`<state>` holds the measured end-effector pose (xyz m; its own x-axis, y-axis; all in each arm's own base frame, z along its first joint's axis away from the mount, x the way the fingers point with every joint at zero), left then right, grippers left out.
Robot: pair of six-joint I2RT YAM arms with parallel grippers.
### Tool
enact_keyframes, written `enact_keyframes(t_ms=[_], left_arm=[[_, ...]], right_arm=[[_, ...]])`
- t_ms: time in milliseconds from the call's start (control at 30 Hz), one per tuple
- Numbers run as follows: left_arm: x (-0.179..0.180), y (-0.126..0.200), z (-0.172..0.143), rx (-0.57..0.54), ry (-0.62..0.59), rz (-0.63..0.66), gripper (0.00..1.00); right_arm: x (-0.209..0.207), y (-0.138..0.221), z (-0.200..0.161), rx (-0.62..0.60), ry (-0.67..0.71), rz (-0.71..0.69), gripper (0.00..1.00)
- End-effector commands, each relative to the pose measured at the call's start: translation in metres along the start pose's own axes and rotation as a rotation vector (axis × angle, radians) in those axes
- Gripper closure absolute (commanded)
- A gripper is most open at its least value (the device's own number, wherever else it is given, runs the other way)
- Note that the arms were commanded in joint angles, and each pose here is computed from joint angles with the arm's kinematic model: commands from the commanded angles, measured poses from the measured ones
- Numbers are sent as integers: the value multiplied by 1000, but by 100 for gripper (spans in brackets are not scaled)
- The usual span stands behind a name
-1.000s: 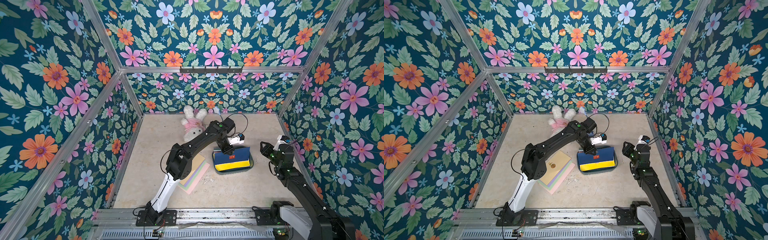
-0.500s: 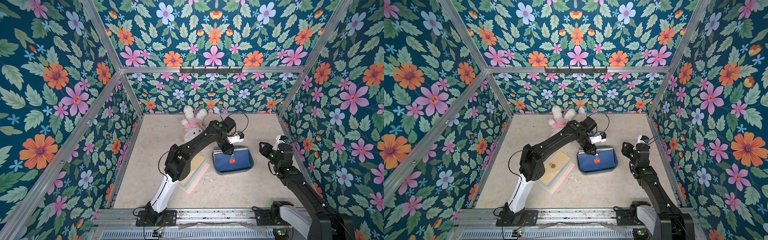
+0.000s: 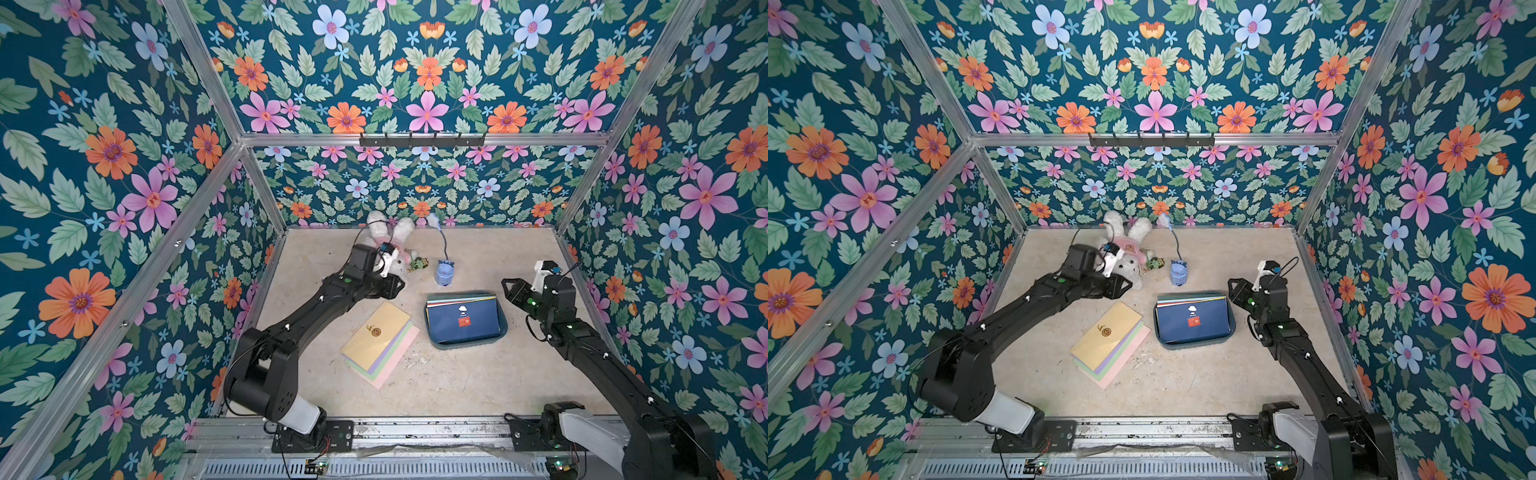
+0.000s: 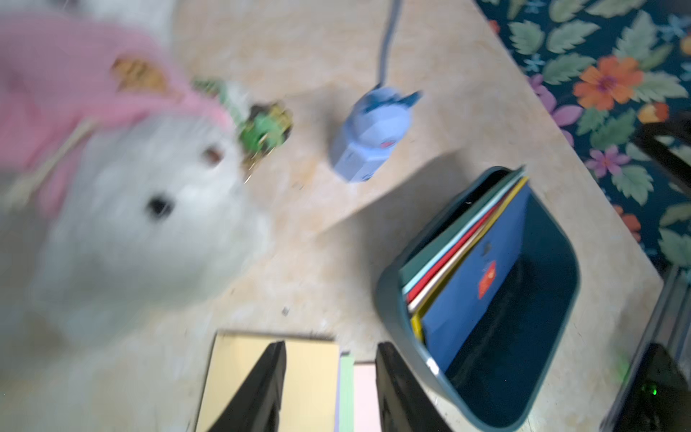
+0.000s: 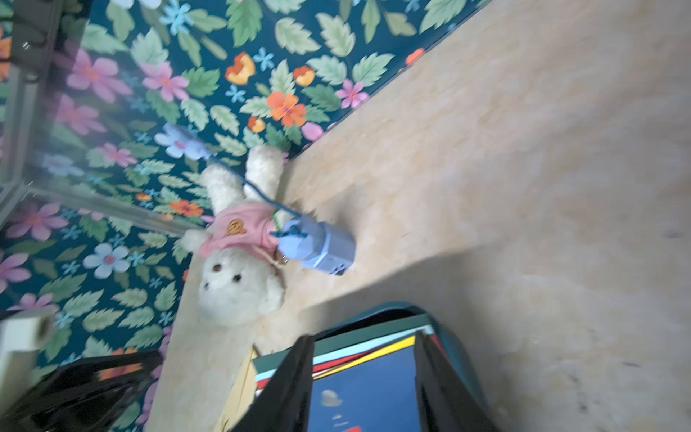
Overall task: Put the sealed envelopes into the storage box
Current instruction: Place the envelope in the storage box, then pick up the envelope from the center of the board.
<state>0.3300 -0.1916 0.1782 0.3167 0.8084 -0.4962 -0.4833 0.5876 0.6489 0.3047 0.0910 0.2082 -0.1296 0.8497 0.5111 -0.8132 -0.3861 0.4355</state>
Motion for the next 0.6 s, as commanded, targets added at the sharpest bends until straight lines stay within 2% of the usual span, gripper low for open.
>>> enact_keyframes(t_ms=[0,133,367,467,567], left_arm=[[21,0,0,-110,209,-33,56],[51,-1,-35,-75,265,29,57],[67,0,-58,-63,313,101,59],[78,6,-66,-74,329,186,62],[82,9,-74,-78,340,204,63]], right_arm=[[24,-11,-14,92,-71,43,52],[80,-30,-44,196,-61,141,52],[165,-69,-117,415,-12,237,53],[189,-81,-145,499,18,246,53],[202,-93,-170,576,9,263,53]])
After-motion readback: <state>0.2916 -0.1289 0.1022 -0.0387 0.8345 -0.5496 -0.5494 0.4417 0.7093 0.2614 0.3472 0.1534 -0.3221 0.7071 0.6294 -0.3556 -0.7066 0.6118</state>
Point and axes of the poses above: each gripper's point midway between its finger pads, its own y axis back along the fingers, its own x axis along the line the jaws close on, z = x × y, the point moved 5 cm from there along y, back along the fingers, and after that the axes turned 11 degrees about y, right-handed, at the moved point
